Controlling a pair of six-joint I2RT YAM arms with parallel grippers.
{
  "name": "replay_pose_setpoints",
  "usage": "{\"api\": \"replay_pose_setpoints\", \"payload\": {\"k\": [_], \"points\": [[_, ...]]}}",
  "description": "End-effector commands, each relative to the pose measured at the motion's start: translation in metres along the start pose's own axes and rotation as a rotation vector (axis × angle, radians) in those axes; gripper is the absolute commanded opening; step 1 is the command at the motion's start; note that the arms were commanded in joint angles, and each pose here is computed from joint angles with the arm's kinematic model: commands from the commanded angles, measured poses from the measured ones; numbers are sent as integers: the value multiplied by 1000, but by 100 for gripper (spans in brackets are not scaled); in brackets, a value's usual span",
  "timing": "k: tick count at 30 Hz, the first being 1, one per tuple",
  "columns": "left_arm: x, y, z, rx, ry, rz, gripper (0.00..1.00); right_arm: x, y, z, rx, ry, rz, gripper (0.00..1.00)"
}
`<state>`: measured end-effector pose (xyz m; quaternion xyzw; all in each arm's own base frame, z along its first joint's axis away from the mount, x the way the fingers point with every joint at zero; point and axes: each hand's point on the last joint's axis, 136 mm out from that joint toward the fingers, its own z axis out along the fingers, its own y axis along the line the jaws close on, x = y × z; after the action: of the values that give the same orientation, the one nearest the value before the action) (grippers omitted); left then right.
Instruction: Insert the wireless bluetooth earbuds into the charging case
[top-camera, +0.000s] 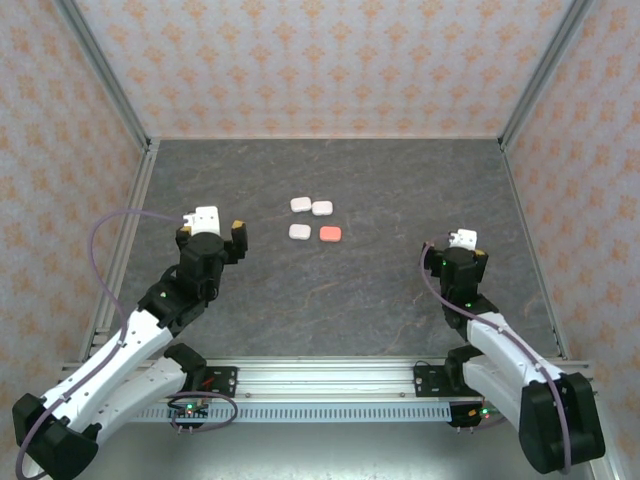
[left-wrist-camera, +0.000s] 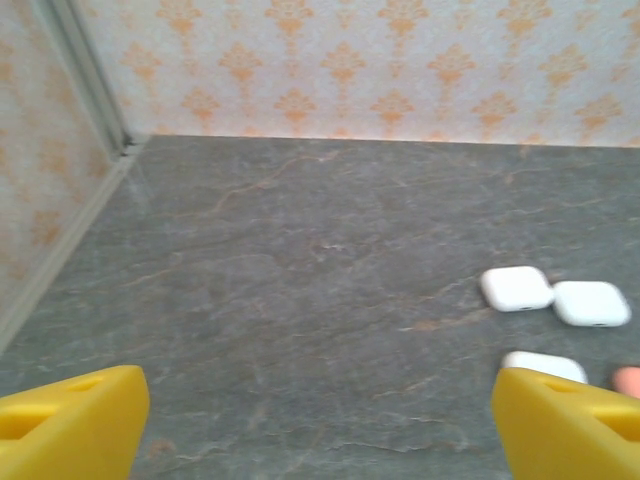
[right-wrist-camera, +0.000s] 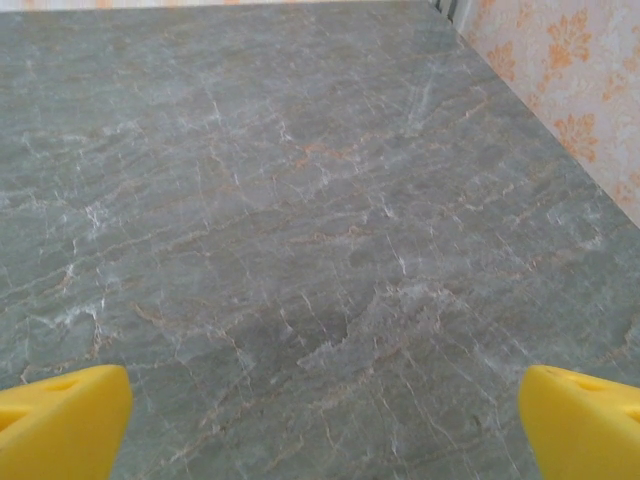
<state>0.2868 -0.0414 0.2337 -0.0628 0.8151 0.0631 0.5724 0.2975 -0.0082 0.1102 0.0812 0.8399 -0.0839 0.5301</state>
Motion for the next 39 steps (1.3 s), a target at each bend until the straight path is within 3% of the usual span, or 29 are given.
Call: {"api": "replay_pose_setpoints", "payload": {"k": [1,13,20,27,31,39], "points": [[2,20,1,-114,-29,47,92,-24,10,2,-55,-124,22,99],[20,17,8,-93,-21,111,97,-41,29,25,-137,-220,13,99],[28,16,14,-76,0,132,97,-32,36,54,-147,-181,-16,99],[47,22,28,-90,59,136,97,-24,21,81,-155,-139,94,99],[58,22,40,-87,72,149,97,-22,12,99,-106,-21,122,99],[80,6,72,-21,19,235,97,-22,7,99,-91,-24,136,99]]}}
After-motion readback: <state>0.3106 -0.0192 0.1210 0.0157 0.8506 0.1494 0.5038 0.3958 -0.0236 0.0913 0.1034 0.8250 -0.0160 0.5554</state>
